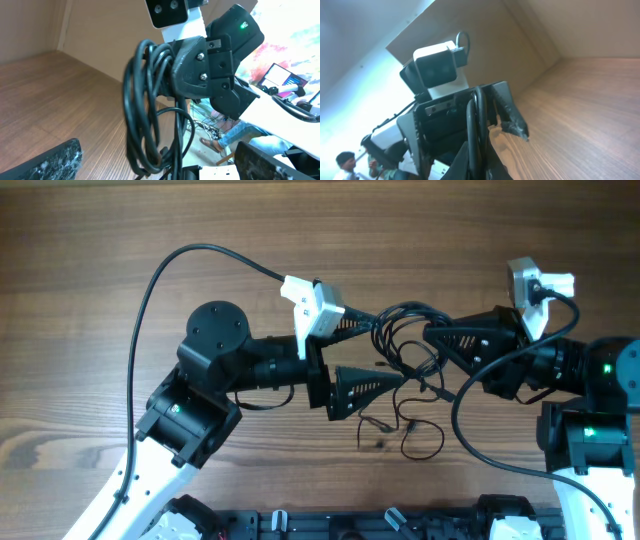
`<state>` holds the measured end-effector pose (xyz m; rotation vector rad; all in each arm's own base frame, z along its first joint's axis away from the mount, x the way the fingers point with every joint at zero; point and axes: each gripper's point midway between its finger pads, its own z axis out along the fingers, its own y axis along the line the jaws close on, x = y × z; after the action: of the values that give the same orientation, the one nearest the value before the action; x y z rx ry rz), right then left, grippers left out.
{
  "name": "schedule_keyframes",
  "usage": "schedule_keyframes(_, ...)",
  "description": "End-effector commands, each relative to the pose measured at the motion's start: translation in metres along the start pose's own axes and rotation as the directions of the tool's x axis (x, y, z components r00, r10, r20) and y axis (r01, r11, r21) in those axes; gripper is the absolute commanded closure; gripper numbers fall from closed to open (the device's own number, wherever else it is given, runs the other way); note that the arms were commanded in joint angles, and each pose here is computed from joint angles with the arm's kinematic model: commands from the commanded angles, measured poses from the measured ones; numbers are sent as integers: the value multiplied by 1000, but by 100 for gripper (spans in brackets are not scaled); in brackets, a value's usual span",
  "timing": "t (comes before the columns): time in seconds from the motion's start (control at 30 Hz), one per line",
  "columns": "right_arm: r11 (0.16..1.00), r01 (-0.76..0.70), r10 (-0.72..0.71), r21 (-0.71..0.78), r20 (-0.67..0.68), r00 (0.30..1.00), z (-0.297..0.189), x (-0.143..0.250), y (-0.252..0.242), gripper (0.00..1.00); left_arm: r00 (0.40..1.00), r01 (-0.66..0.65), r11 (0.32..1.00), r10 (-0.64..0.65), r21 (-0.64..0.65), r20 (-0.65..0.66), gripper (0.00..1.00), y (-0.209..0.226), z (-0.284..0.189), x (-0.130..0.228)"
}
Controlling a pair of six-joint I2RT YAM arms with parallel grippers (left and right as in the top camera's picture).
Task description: Untangle cables
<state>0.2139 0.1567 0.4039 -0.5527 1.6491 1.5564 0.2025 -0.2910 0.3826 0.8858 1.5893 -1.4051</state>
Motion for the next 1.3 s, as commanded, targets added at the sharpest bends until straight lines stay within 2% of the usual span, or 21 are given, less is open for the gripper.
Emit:
schedule_keyframes(0.0,999,-14,12,-38,-49,999,1,5,11,95,1000,-11,1000,11,-7,1,2,5,5,-1)
schedule_keyframes(0.1,999,-15,12,-45,-60,998,0,7,12,96,1000,5,1000,-5,0,17,6,8,9,-5)
schedule_keyframes(0.13,999,-15,12,-45,-60,998,0,7,12,96,1000,10,1000,-10,3,24,11,9,10,-6)
schedule_keyframes(0.17,999,-14,11,-45,-60,998,0,7,12,96,1000,8,1000,-8,4,26,30,11,12,-7)
schedule_keyframes(0.2,999,-14,11,-44,-59,998,0,7,12,96,1000,15,1000,-15,2,20,59,14,14,-5)
schedule_keyframes(0.23,999,-13,10,-43,-57,998,0,7,11,96,1000,20,1000,-20,0,17,71,15,15,-4)
schedule_keyframes(0.3,999,-26,23,-41,-58,998,1,6,7,96,999,31,1000,-31,-2,14,87,17,16,-2)
schedule_keyframes(0.33,999,-32,29,-40,-59,998,1,6,5,96,999,30,1000,-30,-1,14,87,17,16,-2)
schedule_keyframes(0.4,998,-54,52,-36,-61,997,2,5,-3,96,1000,25,1000,-25,0,18,96,17,16,-4)
schedule_keyframes(0.43,998,-60,58,-34,-62,996,3,5,-7,94,1000,24,1000,-24,0,19,96,17,16,-4)
schedule_keyframes(0.5,999,10,-12,-39,-57,998,3,2,-10,41,999,43,999,-42,-10,31,96,20,13,-7)
schedule_keyframes(0.53,998,64,-65,-22,-39,997,0,-2,-15,23,994,96,995,-95,-28,53,96,28,7,-13)
schedule_keyframes(0.57,996,92,-92,2,-20,996,-5,-6,-19,16,991,119,993,-117,-26,62,96,31,1,-17)
schedule_keyframes(0.6,994,100,-100,36,3,995,-13,-12,-25,12,993,110,994,-110,9,53,96,28,-5,-19)
schedule_keyframes(0.73,987,89,-99,133,68,993,-36,-26,-42,9,995,86,992,-89,88,36,96,18,-14,-23)
schedule_keyframes(0.93,990,92,-97,110,39,995,-36,-21,-39,10,999,31,987,-38,159,38,96,-5,-3,-24)
schedule_keyframes(1.17,991,131,-129,10,-81,988,-35,1,-24,13,993,64,995,-71,74,99,96,8,1,-34)
schedule_keyframes(1.27,991,132,-131,8,-83,988,-35,1,-24,13,992,55,995,-64,80,106,96,7,0,-36)
